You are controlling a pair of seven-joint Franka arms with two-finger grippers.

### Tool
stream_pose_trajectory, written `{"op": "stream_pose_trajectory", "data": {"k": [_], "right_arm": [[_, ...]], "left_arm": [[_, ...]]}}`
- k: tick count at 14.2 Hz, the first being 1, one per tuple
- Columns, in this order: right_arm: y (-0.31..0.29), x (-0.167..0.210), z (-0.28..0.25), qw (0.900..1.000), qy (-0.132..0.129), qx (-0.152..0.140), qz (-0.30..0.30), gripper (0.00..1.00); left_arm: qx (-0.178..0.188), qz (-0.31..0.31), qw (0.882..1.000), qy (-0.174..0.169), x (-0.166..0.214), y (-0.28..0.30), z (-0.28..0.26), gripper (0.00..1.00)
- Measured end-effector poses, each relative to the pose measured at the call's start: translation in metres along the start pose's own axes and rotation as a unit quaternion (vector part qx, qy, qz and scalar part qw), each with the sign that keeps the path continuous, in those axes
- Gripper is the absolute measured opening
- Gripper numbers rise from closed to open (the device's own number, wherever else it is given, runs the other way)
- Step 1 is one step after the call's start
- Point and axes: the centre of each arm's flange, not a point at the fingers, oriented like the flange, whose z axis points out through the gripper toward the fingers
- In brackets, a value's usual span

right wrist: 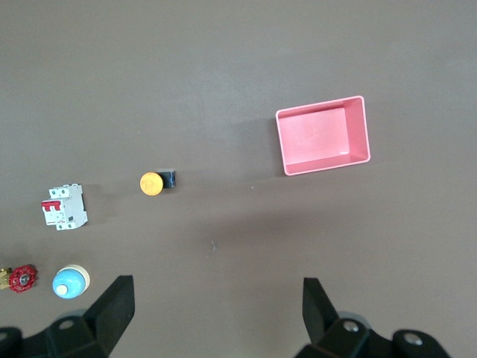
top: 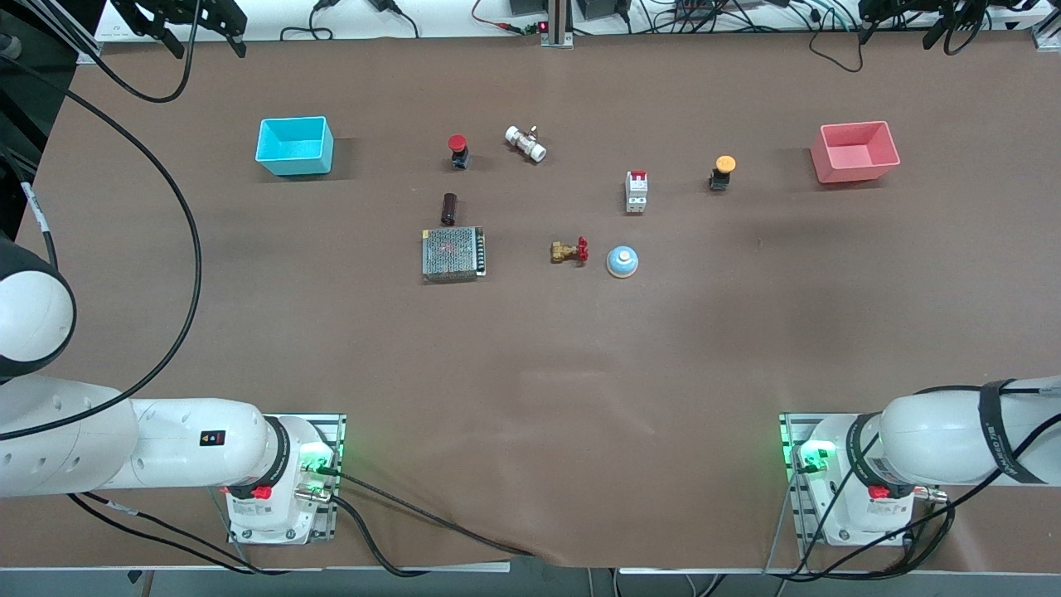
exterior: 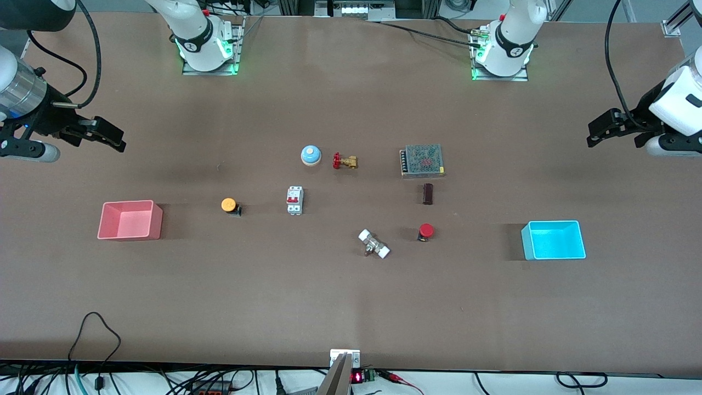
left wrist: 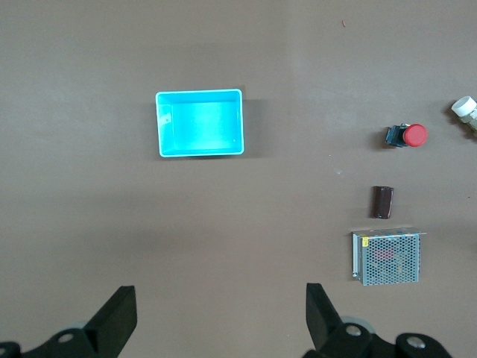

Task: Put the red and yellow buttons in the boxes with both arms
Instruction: 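Move the right gripper toward the yellow button while the left gripper reaches the red button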

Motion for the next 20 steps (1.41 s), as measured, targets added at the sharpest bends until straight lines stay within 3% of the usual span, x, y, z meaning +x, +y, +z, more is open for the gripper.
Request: {"op": "stream_pose_trajectory", "data": {"k": [8,13,17,20], "right_arm": [[-0.001,0.001,0.005,1.0,-0.005,-0.001,-0.001,1.0],[-0.038,0.005,0.062,0.998,-0.047,-0.004,-0.031,1.0],[-0.077,0.015,0.128,0.999,-0.032,0.002,-0.033,1.0],[-0.101,0.022,0.177,0.999,-0.029,0.008,-0.018,1.0]], "left_arm": [[-0.002,0.01,1.0,-0.014,0.007,0.011,0.015,1.0],[-0.02,0.051,0.997,-0.054,0.037,0.124,0.077,1.0],[-0.035,0.033,0.997,-0.055,0.09,0.202,0.126,1.0],[-0.051,0.048,0.997,-0.031,0.11,0.262,0.185,1.0]]}}
